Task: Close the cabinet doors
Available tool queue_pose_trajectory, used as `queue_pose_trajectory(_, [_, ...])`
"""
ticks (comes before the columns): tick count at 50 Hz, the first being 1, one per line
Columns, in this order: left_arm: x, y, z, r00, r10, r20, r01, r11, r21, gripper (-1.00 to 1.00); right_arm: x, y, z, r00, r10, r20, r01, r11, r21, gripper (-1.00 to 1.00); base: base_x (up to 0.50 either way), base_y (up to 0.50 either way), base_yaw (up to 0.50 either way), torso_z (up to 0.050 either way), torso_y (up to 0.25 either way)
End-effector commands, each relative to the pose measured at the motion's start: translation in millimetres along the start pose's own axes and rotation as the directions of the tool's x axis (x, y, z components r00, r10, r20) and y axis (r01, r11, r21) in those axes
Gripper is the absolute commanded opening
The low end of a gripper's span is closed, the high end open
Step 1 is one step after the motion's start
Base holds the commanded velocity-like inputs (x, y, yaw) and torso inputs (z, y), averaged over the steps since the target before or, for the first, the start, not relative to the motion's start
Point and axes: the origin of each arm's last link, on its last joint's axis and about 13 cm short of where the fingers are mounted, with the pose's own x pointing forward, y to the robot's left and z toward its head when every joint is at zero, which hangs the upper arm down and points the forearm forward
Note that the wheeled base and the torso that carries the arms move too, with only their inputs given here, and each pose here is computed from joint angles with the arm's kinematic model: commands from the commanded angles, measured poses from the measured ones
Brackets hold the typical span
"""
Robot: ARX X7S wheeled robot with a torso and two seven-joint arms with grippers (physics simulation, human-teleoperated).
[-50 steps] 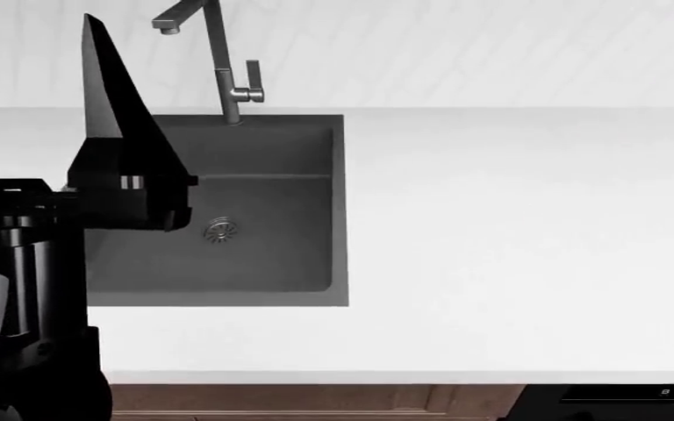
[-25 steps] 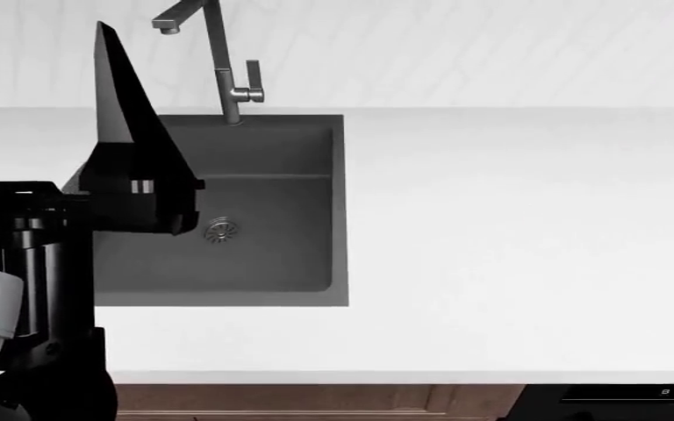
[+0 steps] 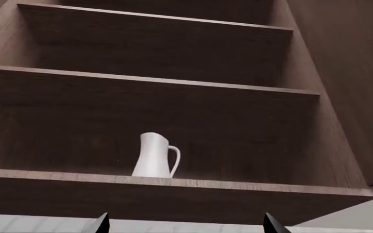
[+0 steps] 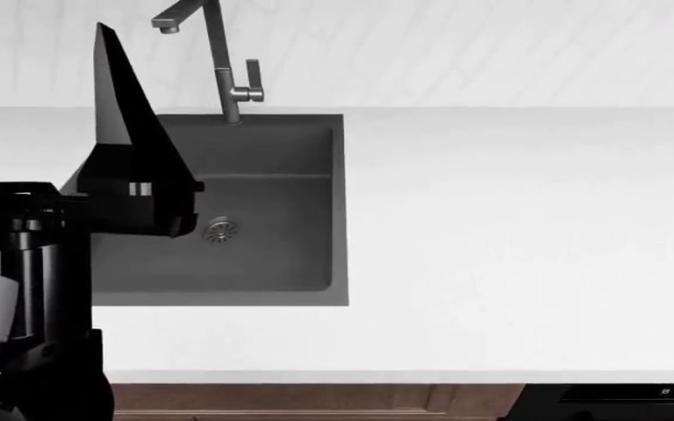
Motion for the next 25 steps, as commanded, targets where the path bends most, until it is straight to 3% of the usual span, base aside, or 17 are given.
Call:
queue_pose_trajectory(1, [-0.4,0.2,0.6,1.0,-0.001,0.0,0.001,1.0,0.0,1.0,52.2,-24.8,11.5,0.989,-0.141,0.053,0.144,0.988,-0.054,1.0,0.01,0.0,0.0,0.01,0.0])
queue_pose_trajectory(15, [-3.9,2.8,6.1,1.0,0.02,0.005,-0.02,0.999,0.029,1.0,77.5,-17.3,-6.7,0.996,-0.086,0.012,0.086,0.984,-0.156,1.0,0.0,0.0,0.0,0.002,0.0])
queue_pose_trajectory(25, [-6.7,7.9,11.8,0.999,0.047,0.012,-0.048,0.997,0.06,1.0,102.4,-0.5,-28.2,0.999,-0.011,-0.038,0.002,0.97,-0.245,1.0,0.01,0.0,0.0,0.003,0.0])
